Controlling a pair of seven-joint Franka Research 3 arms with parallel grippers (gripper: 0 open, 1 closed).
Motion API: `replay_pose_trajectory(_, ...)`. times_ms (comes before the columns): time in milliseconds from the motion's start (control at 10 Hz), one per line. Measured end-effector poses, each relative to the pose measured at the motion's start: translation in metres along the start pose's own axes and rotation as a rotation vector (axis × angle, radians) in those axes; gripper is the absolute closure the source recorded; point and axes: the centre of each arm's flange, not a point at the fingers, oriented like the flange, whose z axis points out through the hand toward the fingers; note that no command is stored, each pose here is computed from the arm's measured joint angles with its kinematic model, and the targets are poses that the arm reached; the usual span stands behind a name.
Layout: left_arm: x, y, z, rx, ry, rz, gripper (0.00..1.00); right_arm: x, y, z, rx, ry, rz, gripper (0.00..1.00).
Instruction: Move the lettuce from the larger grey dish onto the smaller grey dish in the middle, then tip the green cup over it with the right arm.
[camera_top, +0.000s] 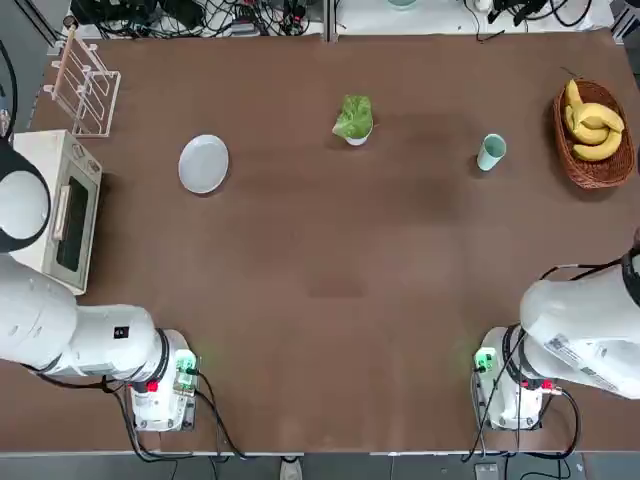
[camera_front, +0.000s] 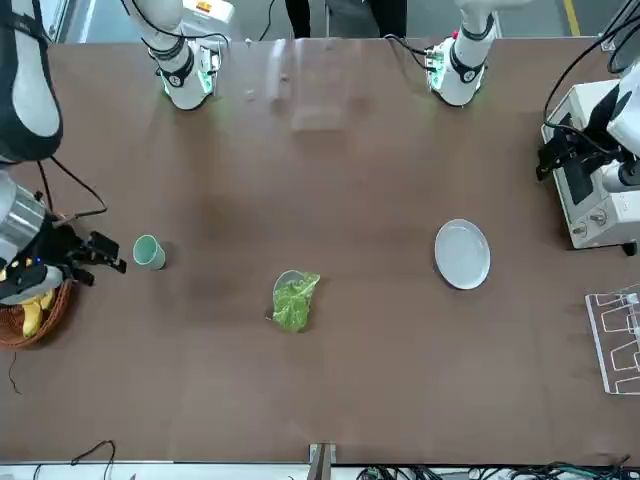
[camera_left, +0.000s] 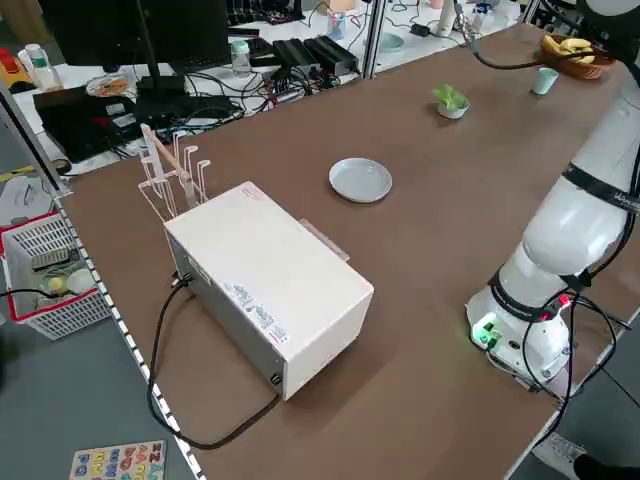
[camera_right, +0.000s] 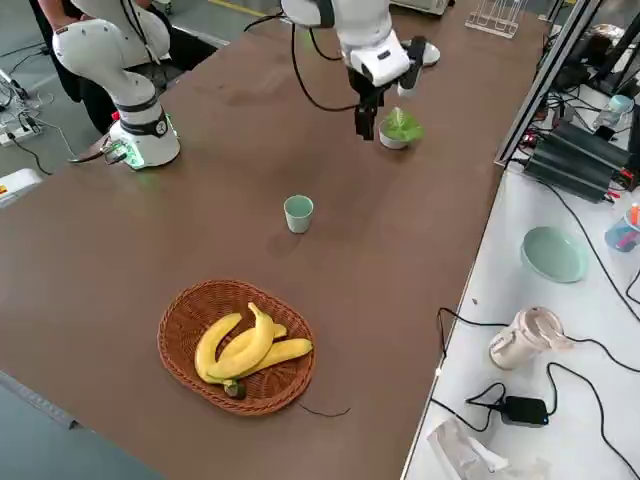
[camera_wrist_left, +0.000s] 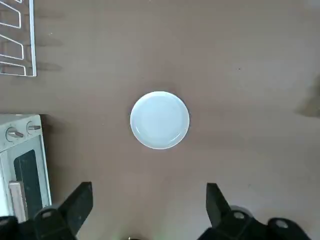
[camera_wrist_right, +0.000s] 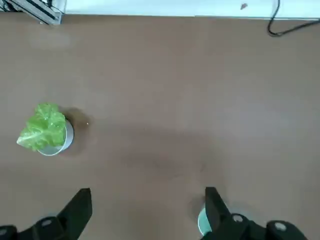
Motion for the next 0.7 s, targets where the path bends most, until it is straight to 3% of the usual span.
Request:
replay_pose_trajectory(400, -0.001, 0.006, 0.000, 0.000, 0.000, 0.011, 0.00, -0.021, -0.055, -0.070, -0.152, -0.085, 0.098, 0.00)
replay_pose_trajectory(700, -0.001, 0.006, 0.000, 0.000, 0.000, 0.011, 0.00, -0.047, -0.085, -0.093, -0.176, -0.149, 0.140, 0.00)
